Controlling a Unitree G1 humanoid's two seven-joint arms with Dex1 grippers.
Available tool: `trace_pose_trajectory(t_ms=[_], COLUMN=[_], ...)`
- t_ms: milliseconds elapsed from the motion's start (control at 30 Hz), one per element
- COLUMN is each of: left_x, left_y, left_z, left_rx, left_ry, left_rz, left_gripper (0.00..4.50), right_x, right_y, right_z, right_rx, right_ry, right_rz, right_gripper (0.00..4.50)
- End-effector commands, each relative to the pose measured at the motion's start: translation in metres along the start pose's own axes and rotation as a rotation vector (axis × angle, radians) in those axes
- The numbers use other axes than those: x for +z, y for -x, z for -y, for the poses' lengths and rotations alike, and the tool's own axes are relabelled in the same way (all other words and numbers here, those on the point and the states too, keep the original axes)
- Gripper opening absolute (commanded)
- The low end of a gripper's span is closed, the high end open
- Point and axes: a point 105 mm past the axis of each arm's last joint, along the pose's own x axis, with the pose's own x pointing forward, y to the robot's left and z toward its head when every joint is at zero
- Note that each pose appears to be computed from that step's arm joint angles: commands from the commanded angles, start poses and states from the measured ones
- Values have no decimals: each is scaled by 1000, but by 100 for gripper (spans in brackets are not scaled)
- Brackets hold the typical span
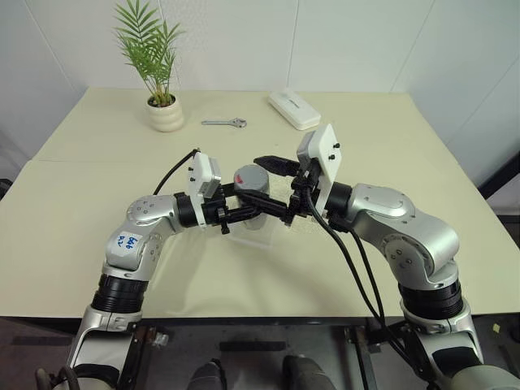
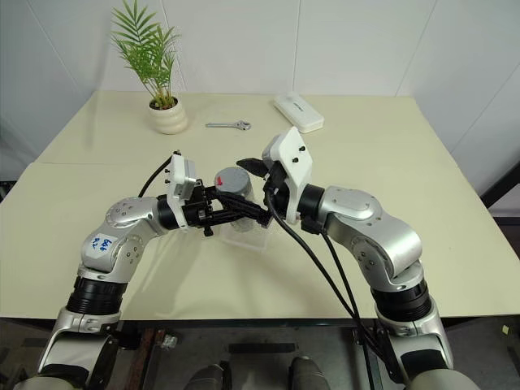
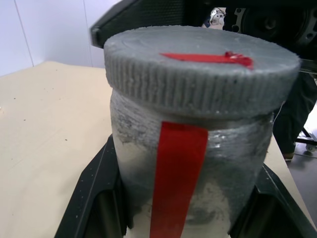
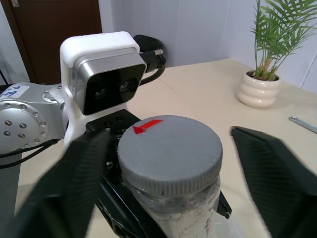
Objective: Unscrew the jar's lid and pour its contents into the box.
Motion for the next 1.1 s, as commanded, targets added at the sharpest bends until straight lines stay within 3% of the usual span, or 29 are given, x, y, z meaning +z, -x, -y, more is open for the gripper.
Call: trace_pose_trajectory(t_ms=[33,267,367,567,933,1100], left_x=[13,8,7,27,32,27], left_y=[-2,1,5,11,11,14], left_z=[2,1,8,20,20,20], left_rx=[-10,-45,-166,-444,-457,-434], left_ry=[-60,-66,-27,66,45,21], left_rz=[25,-5,-27,13,23,-2], left_gripper=[193,193,193,193,193,193], right_x=[12,19,23,28,33,30], right_y=[-1,3,11,26,29,32], right_z=[-4,-8,-20,-35,-12,-5], right_rx=[23,86,240,535,506,450], right_ry=[21,27,40,74,142,102], right_rz=[40,54,39,-4,-22,-42], right_gripper=[256,254,254,254,254,413])
